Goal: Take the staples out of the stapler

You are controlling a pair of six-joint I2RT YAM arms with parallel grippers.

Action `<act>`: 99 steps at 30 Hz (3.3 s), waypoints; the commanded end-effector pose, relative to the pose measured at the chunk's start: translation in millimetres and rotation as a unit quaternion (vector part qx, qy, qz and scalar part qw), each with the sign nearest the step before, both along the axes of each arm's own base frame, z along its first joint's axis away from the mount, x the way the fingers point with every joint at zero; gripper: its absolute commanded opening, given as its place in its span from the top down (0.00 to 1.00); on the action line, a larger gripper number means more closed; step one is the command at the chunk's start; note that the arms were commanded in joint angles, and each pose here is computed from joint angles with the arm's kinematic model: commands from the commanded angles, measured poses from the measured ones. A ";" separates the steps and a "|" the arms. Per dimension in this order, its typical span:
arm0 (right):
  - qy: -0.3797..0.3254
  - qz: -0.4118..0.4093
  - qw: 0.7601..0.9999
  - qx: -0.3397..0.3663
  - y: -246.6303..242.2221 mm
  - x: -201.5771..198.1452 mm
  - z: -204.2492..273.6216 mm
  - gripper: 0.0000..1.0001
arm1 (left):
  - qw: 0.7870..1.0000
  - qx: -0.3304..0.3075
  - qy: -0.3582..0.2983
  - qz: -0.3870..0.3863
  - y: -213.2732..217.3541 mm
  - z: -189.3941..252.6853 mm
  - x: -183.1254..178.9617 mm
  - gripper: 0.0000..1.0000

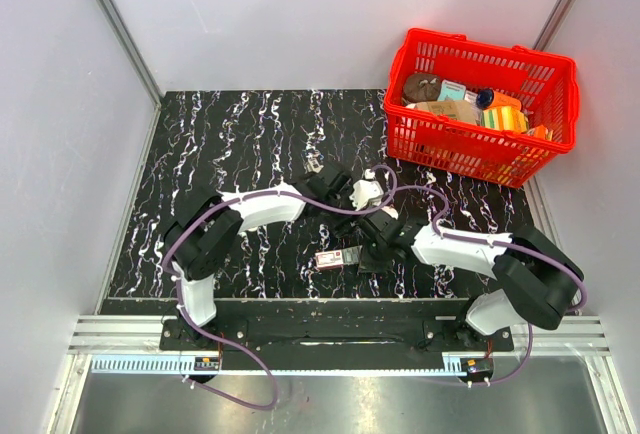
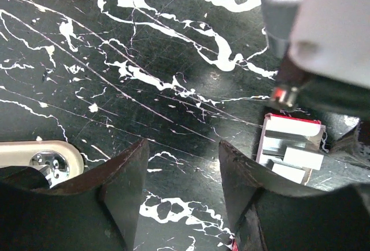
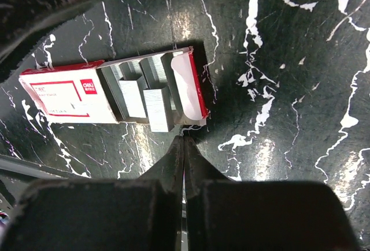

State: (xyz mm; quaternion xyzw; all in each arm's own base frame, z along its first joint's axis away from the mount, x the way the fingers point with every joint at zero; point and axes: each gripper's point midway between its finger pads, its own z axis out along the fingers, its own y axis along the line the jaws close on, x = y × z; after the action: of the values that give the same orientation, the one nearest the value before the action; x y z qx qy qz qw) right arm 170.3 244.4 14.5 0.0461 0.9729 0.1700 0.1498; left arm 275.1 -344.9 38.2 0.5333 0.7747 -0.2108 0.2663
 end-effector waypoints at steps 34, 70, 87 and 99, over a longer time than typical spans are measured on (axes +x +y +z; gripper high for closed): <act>-0.035 -0.057 0.998 0.002 -2.4 19.8 -2.0 1.00 | 0.994 0.073 0.040 -0.071 14.6 -49.1 -58.4 0.49; -0.091 0.000 0.988 0.128 13.9 7.3 14.7 1.00 | 0.995 -0.004 0.097 -0.017 14.7 -25.5 -33.2 0.47; -0.065 -0.029 0.985 0.156 15.2 9.0 8.1 1.00 | 0.994 -0.007 0.097 -0.048 2.4 -31.8 -50.8 0.47; -0.073 -0.035 0.983 0.167 14.0 15.3 12.1 1.00 | 0.993 -0.001 0.105 -0.053 9.4 -38.5 -59.4 0.48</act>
State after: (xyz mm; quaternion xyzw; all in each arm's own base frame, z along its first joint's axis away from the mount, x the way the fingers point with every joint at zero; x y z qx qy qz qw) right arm 176.2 253.5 17.1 0.0878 0.9260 0.3073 0.2011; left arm 242.6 -349.3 21.0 0.5441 0.7620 -0.2694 0.2250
